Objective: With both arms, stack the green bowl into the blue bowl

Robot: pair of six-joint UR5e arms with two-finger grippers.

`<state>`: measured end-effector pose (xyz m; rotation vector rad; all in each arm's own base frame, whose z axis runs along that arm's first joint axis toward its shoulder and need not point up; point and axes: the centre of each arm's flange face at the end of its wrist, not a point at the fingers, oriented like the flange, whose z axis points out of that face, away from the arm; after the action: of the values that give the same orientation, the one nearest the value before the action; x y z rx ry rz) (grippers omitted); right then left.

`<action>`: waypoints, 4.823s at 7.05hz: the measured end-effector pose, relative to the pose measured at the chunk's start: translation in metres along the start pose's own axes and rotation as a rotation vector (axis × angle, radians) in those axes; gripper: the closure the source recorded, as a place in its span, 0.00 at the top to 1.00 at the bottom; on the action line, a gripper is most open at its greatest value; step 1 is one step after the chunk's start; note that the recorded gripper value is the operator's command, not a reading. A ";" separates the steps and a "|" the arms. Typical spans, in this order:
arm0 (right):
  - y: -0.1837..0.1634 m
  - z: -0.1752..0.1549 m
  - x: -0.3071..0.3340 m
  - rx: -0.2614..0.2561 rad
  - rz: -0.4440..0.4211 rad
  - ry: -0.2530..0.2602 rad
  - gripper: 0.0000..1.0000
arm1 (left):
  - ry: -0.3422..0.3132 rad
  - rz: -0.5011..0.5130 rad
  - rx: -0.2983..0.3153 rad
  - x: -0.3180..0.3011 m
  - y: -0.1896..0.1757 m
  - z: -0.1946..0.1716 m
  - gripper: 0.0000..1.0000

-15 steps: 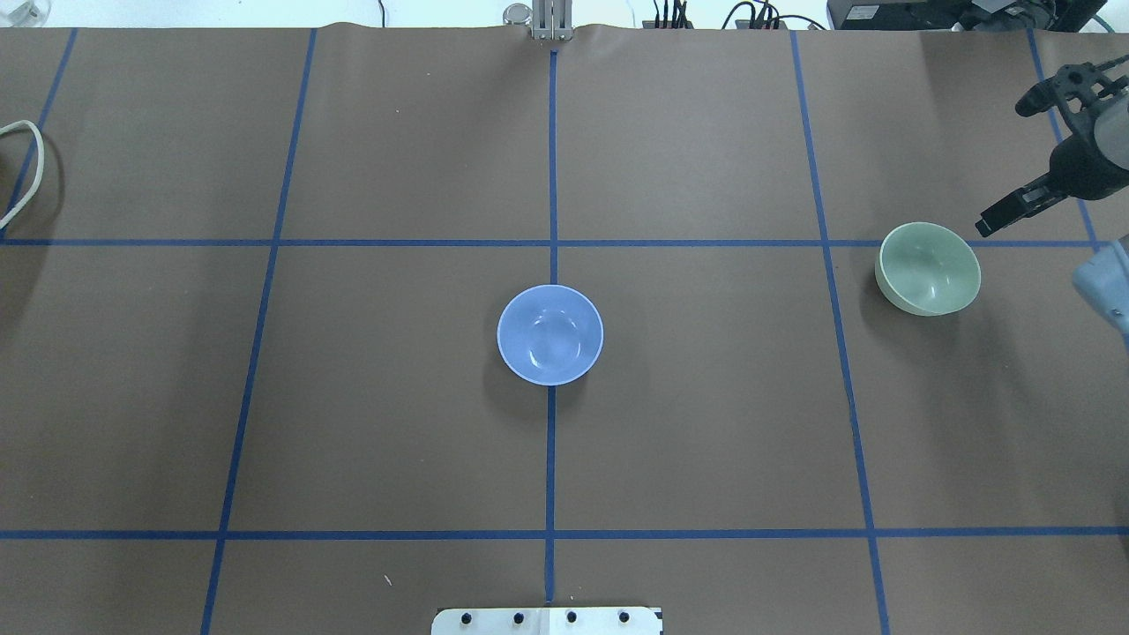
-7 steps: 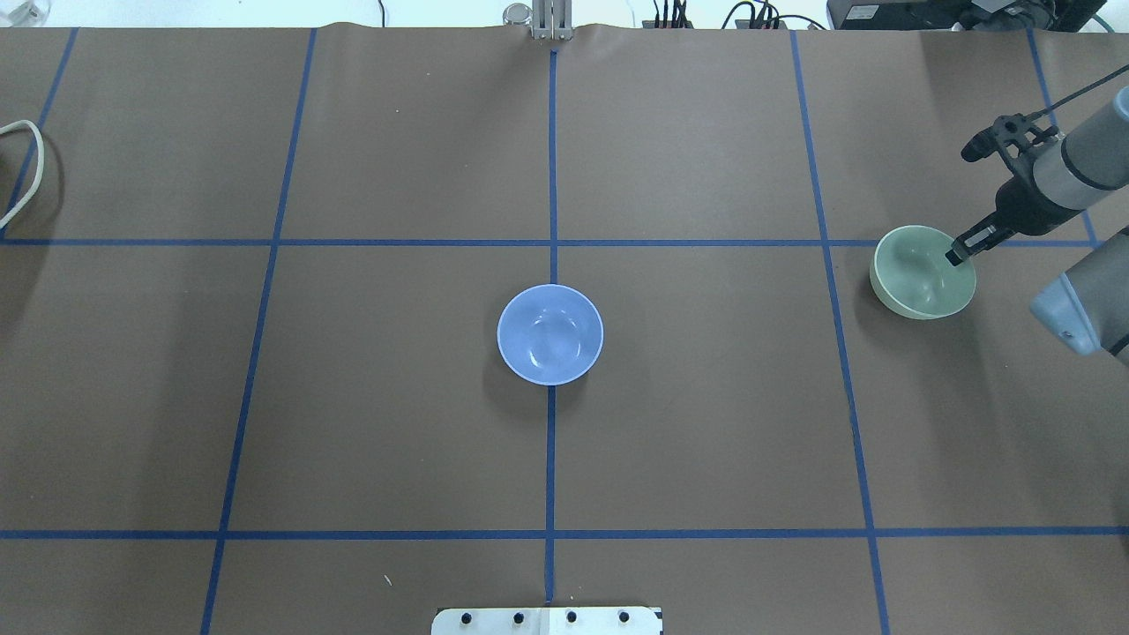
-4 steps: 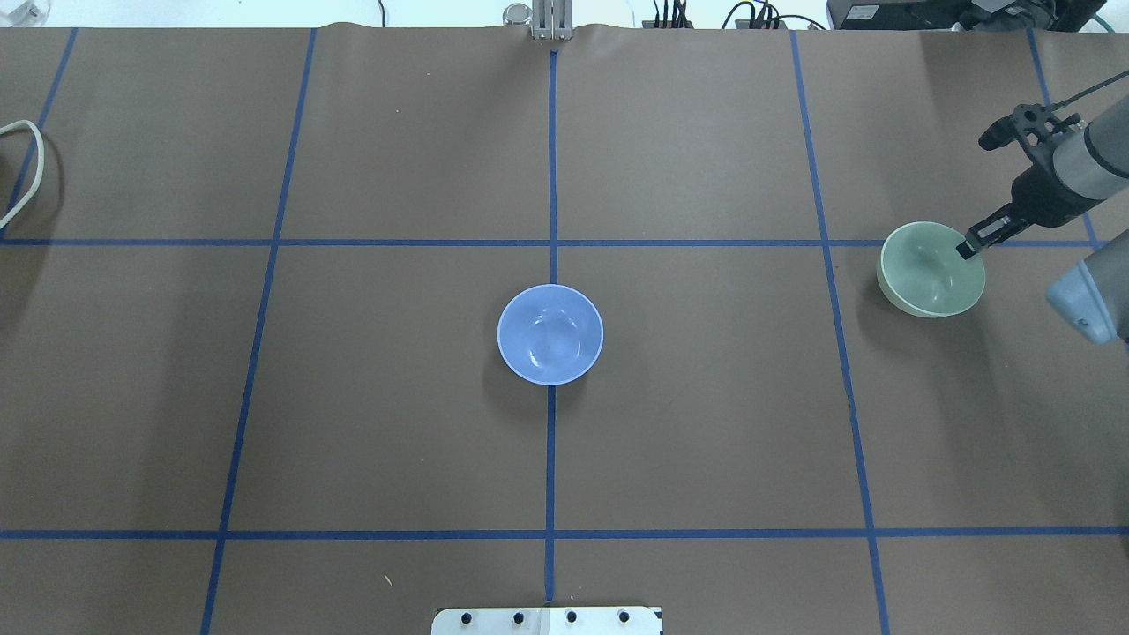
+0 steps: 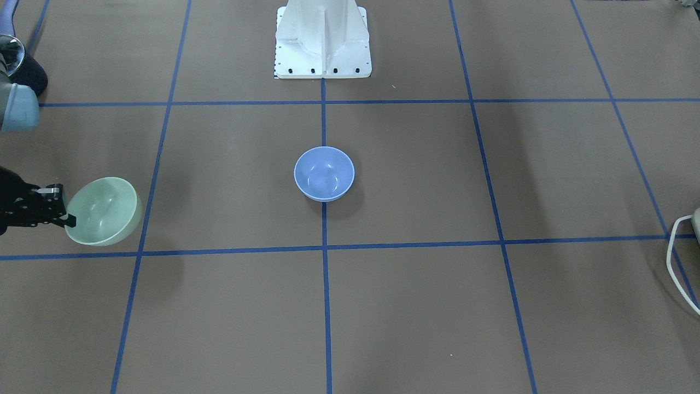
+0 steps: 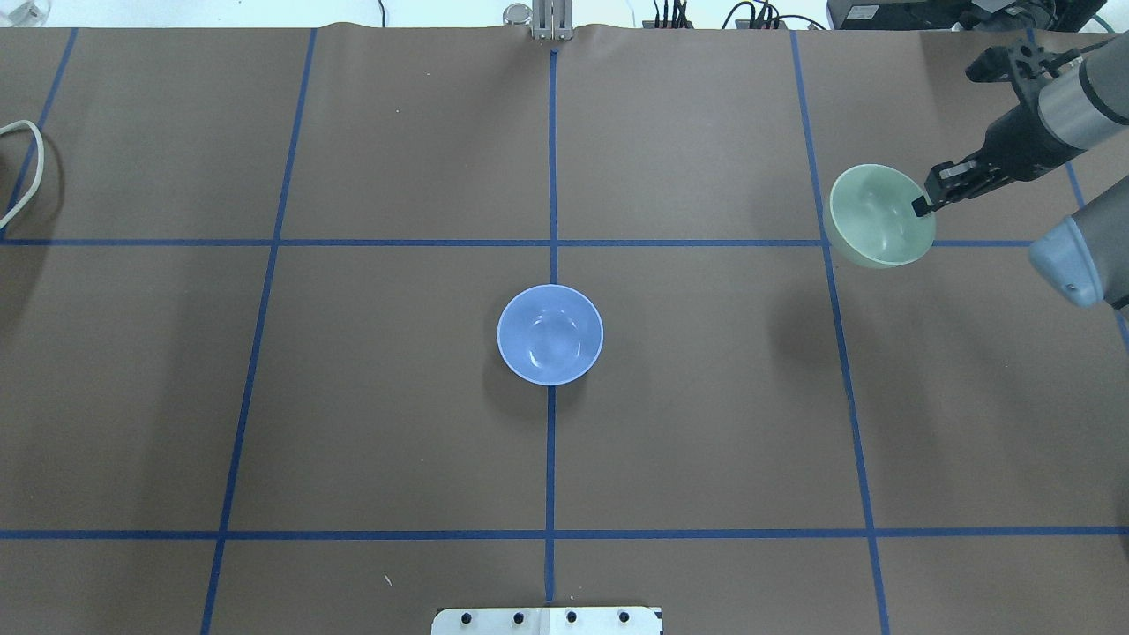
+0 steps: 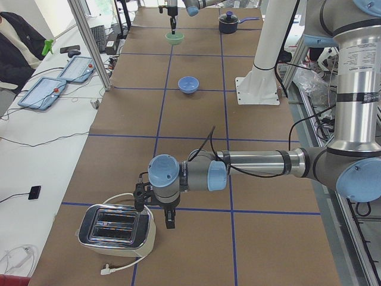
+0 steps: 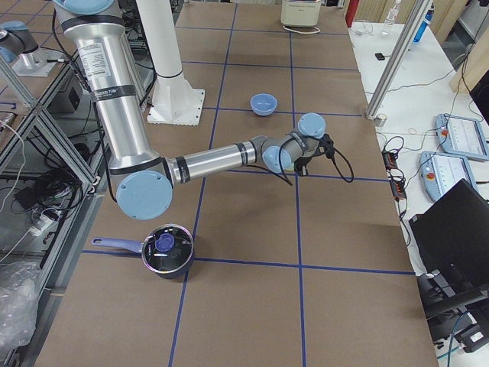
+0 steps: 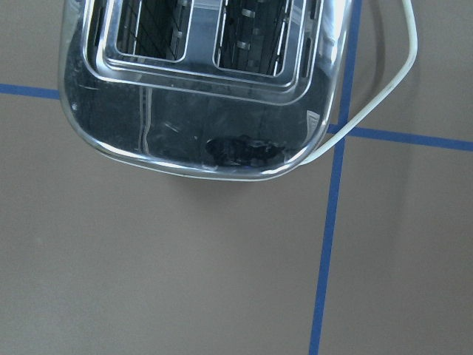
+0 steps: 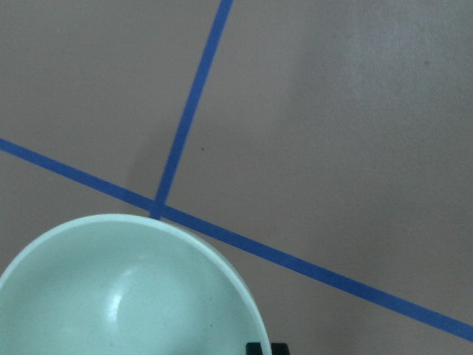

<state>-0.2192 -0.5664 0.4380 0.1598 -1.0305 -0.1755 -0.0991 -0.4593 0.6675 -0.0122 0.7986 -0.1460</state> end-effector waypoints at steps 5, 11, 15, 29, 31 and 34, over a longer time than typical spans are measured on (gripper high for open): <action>0.024 0.071 -0.315 0.050 0.199 0.093 0.00 | 0.003 -0.004 -0.001 0.001 0.000 0.003 0.99; 0.050 0.135 -0.395 0.055 0.241 0.171 0.00 | 0.003 -0.003 -0.003 0.002 0.000 0.004 0.99; 0.049 0.147 -0.388 0.046 0.233 0.185 0.00 | 0.002 -0.003 -0.006 0.001 0.000 0.006 0.99; 0.055 0.165 -0.376 0.030 0.221 0.152 1.00 | 0.004 0.006 -0.003 -0.008 -0.001 0.018 0.99; 0.041 0.143 -0.375 0.056 0.230 0.131 1.00 | 0.004 0.005 -0.003 -0.008 0.000 0.018 0.99; -0.033 0.052 -0.263 0.080 0.231 0.121 1.00 | 0.007 -0.033 0.011 0.000 -0.005 0.012 0.99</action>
<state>-0.3988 -0.5435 0.2377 0.1210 -0.9281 0.0845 -0.0908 -0.4648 0.6765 -0.0151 0.8046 -0.1817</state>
